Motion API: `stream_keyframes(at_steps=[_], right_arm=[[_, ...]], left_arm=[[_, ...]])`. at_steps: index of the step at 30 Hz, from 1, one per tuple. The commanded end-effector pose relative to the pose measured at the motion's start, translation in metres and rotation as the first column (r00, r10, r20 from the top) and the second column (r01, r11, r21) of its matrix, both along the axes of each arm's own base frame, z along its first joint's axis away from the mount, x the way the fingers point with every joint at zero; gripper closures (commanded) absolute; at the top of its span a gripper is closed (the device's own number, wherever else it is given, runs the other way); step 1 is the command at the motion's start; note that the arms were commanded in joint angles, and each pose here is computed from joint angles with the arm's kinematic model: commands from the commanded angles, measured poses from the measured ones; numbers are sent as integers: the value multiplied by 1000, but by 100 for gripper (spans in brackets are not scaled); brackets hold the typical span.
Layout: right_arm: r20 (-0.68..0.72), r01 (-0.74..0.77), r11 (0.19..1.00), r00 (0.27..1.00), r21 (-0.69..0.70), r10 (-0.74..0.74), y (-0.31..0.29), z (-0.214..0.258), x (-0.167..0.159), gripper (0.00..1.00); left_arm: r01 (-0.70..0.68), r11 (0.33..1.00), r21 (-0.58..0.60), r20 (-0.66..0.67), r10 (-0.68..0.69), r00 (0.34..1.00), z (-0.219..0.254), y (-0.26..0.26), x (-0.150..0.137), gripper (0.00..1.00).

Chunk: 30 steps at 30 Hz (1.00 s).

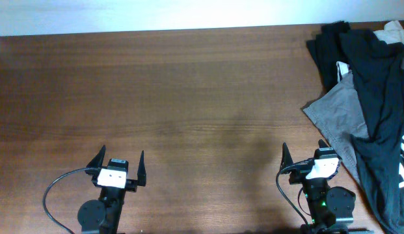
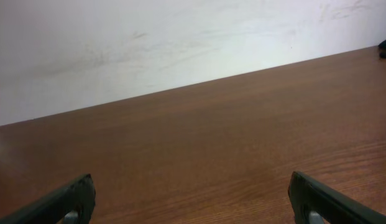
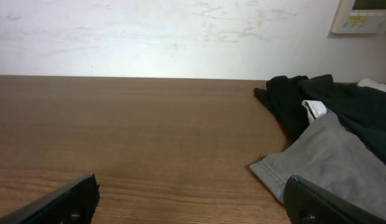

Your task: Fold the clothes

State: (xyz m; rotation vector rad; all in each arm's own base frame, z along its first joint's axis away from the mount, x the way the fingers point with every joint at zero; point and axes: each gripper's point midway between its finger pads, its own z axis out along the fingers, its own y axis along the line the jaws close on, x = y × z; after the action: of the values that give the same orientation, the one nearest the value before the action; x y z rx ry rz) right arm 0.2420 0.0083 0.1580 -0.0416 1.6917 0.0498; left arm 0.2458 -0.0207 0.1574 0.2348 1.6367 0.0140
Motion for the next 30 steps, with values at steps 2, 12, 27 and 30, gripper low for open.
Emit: stream_keyframes(at_steps=[2,12,27,30], right_arm=[[2,4,1000,1000,-3,-4,0,-3,0,1],[-2,-33,997,999,75,33,8,-3,0,1],[117,-191,952,979,241,167,34,61,-15,1],[171,-203,944,972,259,162,34,101,-27,1]], left_arm=[[7,1000,8,-8,-6,1000,-4,-1,0,1],[7,1000,8,-8,-6,1000,-4,-1,0,1],[7,1000,9,-8,-6,1000,-4,-1,0,1],[7,1000,8,-8,-6,1000,-4,-1,0,1]])
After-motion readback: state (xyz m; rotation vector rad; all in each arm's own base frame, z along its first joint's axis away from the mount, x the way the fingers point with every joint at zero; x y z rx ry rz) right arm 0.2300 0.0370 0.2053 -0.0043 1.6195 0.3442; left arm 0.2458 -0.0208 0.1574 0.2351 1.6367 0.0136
